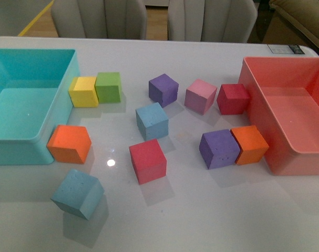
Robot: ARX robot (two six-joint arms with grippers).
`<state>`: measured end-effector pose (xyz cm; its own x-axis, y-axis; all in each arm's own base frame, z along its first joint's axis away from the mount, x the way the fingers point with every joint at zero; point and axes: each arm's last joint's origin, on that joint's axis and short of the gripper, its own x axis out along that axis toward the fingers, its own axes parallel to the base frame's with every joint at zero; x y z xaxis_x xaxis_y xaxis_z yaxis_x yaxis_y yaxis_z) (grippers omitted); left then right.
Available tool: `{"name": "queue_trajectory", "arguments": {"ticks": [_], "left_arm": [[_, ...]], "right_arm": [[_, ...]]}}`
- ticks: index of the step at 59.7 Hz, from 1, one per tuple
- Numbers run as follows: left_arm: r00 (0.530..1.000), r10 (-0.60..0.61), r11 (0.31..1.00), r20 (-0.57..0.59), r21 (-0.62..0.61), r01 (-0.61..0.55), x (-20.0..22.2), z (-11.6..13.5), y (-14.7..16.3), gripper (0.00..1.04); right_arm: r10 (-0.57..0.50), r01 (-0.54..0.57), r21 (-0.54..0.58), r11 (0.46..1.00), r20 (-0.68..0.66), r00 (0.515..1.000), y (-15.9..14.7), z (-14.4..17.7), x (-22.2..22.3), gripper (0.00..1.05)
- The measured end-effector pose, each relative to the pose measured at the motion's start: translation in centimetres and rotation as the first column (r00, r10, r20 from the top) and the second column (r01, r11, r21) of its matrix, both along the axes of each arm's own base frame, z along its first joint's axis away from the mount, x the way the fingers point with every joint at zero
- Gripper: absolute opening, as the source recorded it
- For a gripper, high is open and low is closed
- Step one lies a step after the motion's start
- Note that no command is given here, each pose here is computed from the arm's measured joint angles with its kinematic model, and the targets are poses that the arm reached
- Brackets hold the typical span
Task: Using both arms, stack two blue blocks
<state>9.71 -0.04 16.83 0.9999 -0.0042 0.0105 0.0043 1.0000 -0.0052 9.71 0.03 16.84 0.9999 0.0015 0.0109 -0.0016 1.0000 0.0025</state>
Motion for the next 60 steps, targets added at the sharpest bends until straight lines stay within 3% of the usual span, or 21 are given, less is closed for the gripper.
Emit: {"name": "queue_trajectory", "arguments": {"ticks": [3, 5, 7, 9, 12, 17, 29, 43, 53, 60], "left_arm": [[1.000, 0.019, 1.000, -0.022, 0.012, -0.019, 0.0, -0.1, 0.0, 0.96], [0.977, 0.103, 0.993, -0.185, 0.073, -0.091, 0.0, -0.1, 0.0, 0.96], [0.933, 0.155, 0.984, -0.325, 0.138, -0.115, 0.1, 0.0, -0.2, 0.96], [0.858, 0.209, 0.969, -0.470, 0.219, -0.116, 0.3, 0.3, -0.4, 0.96], [0.787, 0.224, 0.958, -0.575, 0.279, -0.070, 0.8, 0.3, -0.8, 0.96], [0.759, 0.208, 0.953, -0.617, 0.302, -0.016, 2.0, 0.6, -1.8, 0.96], [0.782, 0.071, 0.945, -0.620, 0.293, 0.145, 5.8, 1.8, -6.4, 0.96], [0.717, 0.006, 0.924, -0.697, 0.277, 0.262, 10.4, -1.6, -11.1, 0.96], [0.651, 0.000, 0.899, -0.759, 0.285, 0.332, 11.2, -4.4, -13.1, 0.96], [0.642, -0.010, 0.894, -0.766, 0.281, 0.350, 11.6, -5.0, -14.0, 0.96]], "right_arm": [[0.000, 0.000, 0.000, 1.000, 0.000, 1.000, 0.0, 0.0, 0.0, 0.64], [0.001, -0.001, 0.000, 1.000, 0.000, 1.000, 0.0, 0.0, 0.0, 0.71], [-0.001, 0.001, 0.000, 1.000, 0.000, 1.000, 0.0, 0.0, 0.0, 0.76], [-0.001, 0.001, 0.000, 1.000, 0.001, 1.000, 0.0, 0.0, 0.0, 0.83], [0.000, 0.000, 0.000, 1.000, 0.002, 1.000, 0.0, 0.0, 0.0, 0.91], [0.000, 0.000, 0.000, 1.000, 0.001, 1.000, 0.0, 0.0, 0.0, 0.96], [0.000, 0.000, 0.000, 1.000, 0.002, 1.000, 0.0, 0.0, 0.0, 0.96], [0.000, 0.000, 0.000, 1.000, 0.001, 1.000, 0.0, 0.0, 0.0, 0.96], [0.000, 0.000, 0.000, 1.000, 0.001, 1.000, 0.0, 0.0, 0.0, 0.96], [0.000, 0.000, 0.000, 1.000, 0.001, 1.000, 0.0, 0.0, 0.0, 0.96]]}}
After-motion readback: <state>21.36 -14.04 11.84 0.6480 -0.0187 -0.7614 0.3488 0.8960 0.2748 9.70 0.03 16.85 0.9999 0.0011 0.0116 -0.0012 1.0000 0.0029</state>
